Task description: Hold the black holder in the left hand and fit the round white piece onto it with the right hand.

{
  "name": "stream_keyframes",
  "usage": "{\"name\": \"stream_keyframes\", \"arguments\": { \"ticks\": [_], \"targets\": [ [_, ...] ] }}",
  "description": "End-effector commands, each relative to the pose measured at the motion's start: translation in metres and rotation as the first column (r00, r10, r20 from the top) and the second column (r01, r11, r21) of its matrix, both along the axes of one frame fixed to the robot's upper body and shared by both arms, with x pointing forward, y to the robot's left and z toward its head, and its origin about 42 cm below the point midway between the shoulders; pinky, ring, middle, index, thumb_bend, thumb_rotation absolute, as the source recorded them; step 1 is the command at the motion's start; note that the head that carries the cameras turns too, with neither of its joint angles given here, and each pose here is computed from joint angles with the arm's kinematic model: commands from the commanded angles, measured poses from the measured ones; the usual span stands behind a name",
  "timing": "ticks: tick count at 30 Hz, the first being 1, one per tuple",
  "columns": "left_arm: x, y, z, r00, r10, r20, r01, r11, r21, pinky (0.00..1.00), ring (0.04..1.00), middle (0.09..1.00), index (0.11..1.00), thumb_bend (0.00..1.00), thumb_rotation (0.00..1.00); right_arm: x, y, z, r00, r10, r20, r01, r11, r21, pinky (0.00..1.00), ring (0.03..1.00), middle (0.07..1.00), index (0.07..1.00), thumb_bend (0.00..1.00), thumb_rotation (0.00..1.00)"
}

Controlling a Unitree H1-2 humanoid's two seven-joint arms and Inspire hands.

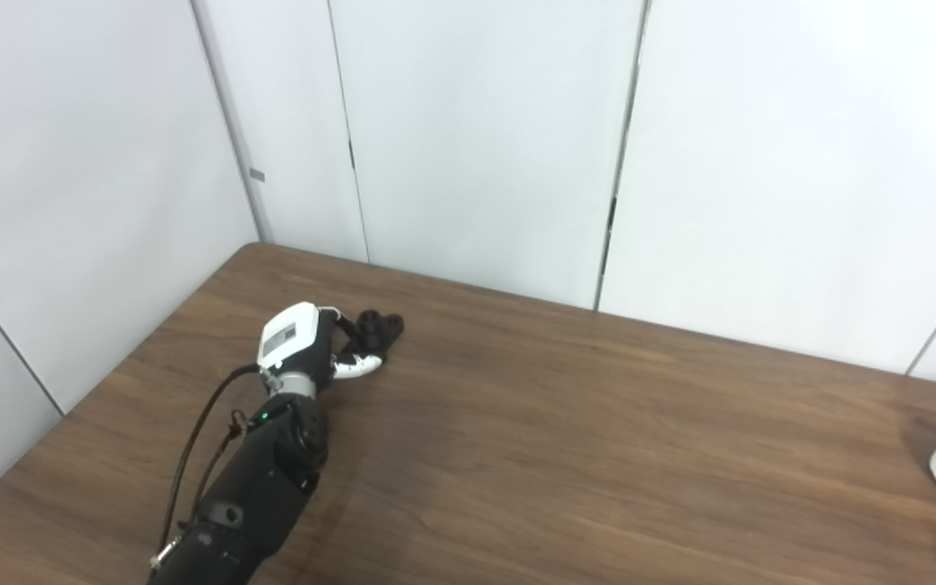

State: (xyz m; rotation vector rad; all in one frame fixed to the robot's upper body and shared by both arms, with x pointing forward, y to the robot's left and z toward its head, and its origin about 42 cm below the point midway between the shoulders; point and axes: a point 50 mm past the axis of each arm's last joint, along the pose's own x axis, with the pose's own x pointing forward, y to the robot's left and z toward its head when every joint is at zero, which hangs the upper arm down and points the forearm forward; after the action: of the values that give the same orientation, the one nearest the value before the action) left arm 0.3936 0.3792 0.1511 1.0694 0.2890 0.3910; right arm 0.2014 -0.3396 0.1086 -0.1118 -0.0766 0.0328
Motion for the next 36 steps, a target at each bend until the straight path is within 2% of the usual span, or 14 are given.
{"name": "stream_keyframes", "arguments": {
  "ticks": [1,2,3,5,12,23,27,30,36],
  "targets": [
    [0.005,0.003,0.013,0.999,0.0,0.048,-0.001,1.0,0.019,0.97,0.942,0.851,0.597,0.8,0.18,-0.02,0.01,-0.026,0.995,-0.013,-0.096,0.018,0.999,0.05,1.0,1.0,1.0,1.0,0.58,1.0],
    [0.005,0.003,0.013,0.999,0.002,0.052,-0.003,1.0,0.018,0.97,0.94,0.848,0.546,0.66,0.12,-0.02,0.01,-0.026,0.995,-0.013,-0.096,0.018,0.999,0.051,1.0,1.0,1.0,1.0,0.58,1.0],
    [0.005,0.003,0.012,0.998,0.005,0.055,-0.006,1.0,0.019,0.97,0.938,0.845,0.519,0.6,0.1,-0.02,0.01,-0.026,0.995,-0.014,-0.095,0.019,0.998,0.052,1.0,1.0,1.0,1.0,0.58,1.0],
    [0.005,0.003,0.011,0.998,0.009,0.066,-0.011,1.0,0.027,0.97,0.925,0.832,0.495,0.54,0.07,-0.02,0.01,-0.026,0.995,-0.015,-0.096,0.02,0.998,0.055,1.0,1.0,1.0,1.0,0.58,1.0],
    [0.004,0.0,0.008,0.994,0.001,0.111,-0.006,0.999,0.039,0.96,0.875,0.763,0.484,0.52,0.05,-0.019,0.009,-0.026,0.995,-0.014,-0.094,0.02,0.998,0.058,1.0,1.0,1.0,1.0,0.6,1.0],
    [0.001,-0.005,0.009,0.994,-0.044,0.103,0.042,0.999,0.02,0.95,0.883,0.778,0.486,0.52,0.05,-0.016,0.012,-0.027,0.996,-0.006,-0.089,0.012,0.998,0.064,1.0,1.0,1.0,1.0,0.59,1.0],
    [-0.009,-0.019,0.011,0.989,-0.099,0.108,0.101,0.995,-0.017,0.93,0.891,0.782,0.486,0.52,0.05,-0.015,0.013,-0.028,0.997,-0.001,-0.081,0.006,0.998,0.058,1.0,1.0,1.0,1.0,0.58,1.0],
    [-0.019,-0.03,0.012,0.98,-0.157,0.118,0.163,0.986,-0.036,0.93,0.889,0.777,0.487,0.52,0.05,-0.016,0.015,-0.027,0.997,0.002,-0.078,0.002,0.999,0.054,1.0,1.0,1.0,1.0,0.58,1.0],
    [-0.044,-0.059,0.016,0.961,-0.263,0.09,0.269,0.961,-0.061,0.89,0.892,0.793,0.488,0.52,0.05,-0.016,0.02,-0.024,0.997,0.0,-0.079,0.003,0.999,0.04,1.0,1.0,0.994,1.0,0.62,1.0]
  ]
}}
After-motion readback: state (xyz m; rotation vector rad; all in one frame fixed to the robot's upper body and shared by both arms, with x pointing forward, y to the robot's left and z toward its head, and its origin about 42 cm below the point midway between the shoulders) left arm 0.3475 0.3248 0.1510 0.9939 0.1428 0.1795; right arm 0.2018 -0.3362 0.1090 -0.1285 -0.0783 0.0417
